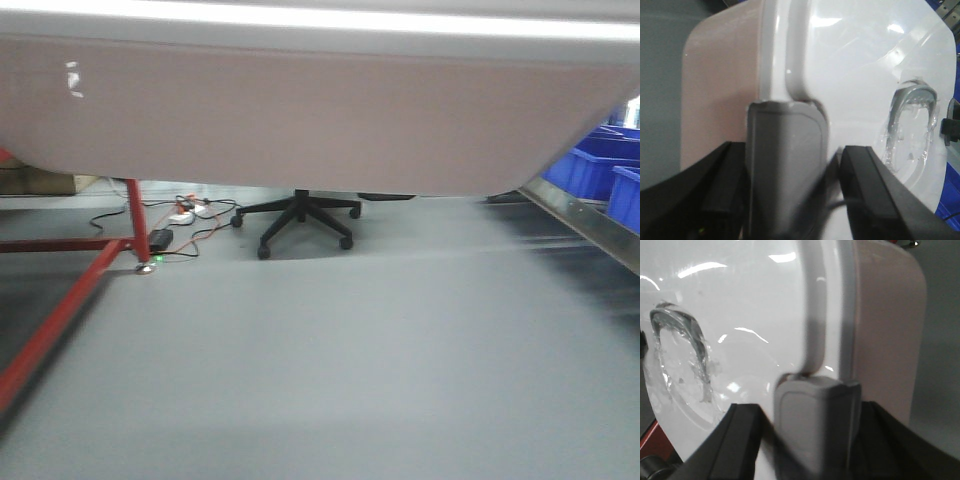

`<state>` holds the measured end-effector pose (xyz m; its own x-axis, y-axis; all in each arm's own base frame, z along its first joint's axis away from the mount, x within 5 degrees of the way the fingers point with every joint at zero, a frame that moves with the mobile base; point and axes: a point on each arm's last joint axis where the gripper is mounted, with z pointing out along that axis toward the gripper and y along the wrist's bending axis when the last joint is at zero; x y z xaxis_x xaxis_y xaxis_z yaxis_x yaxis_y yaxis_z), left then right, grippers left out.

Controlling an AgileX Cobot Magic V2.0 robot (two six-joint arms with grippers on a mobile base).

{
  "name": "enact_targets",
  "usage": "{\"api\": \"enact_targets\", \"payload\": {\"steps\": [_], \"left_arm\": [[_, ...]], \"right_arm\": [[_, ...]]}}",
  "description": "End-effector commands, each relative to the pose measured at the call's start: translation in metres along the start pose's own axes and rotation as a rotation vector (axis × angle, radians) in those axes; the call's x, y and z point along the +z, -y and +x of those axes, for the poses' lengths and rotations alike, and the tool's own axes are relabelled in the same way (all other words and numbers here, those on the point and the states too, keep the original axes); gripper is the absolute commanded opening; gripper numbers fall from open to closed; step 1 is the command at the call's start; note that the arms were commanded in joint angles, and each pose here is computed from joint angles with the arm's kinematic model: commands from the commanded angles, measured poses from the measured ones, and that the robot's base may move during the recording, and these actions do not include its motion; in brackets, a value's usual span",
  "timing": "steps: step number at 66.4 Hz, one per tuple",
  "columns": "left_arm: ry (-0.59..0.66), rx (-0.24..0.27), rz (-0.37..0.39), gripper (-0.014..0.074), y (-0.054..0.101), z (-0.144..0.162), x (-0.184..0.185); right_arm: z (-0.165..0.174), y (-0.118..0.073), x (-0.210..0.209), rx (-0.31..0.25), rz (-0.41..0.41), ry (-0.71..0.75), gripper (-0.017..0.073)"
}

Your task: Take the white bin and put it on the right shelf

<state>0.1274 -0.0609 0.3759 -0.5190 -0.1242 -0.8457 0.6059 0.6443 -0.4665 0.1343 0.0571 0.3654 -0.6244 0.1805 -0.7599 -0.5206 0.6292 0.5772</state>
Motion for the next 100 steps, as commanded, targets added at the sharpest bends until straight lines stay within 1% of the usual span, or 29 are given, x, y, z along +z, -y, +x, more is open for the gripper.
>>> {"api": "enact_targets", "payload": {"steps": [1, 100], "left_arm": [[-0.008, -0.018, 0.276, 0.0242, 0.0337, -0.0044, -0.0071], [-0.008, -0.018, 0.276, 0.0242, 0.0337, -0.0044, -0.0071]], "right_arm": [[-0.0072, -0.0305, -0.0064, 0.023, -0.241, 0.043, 0.036], [-0.0072, -0.0305, -0.0064, 0.023, -0.241, 0.043, 0.036]]}}
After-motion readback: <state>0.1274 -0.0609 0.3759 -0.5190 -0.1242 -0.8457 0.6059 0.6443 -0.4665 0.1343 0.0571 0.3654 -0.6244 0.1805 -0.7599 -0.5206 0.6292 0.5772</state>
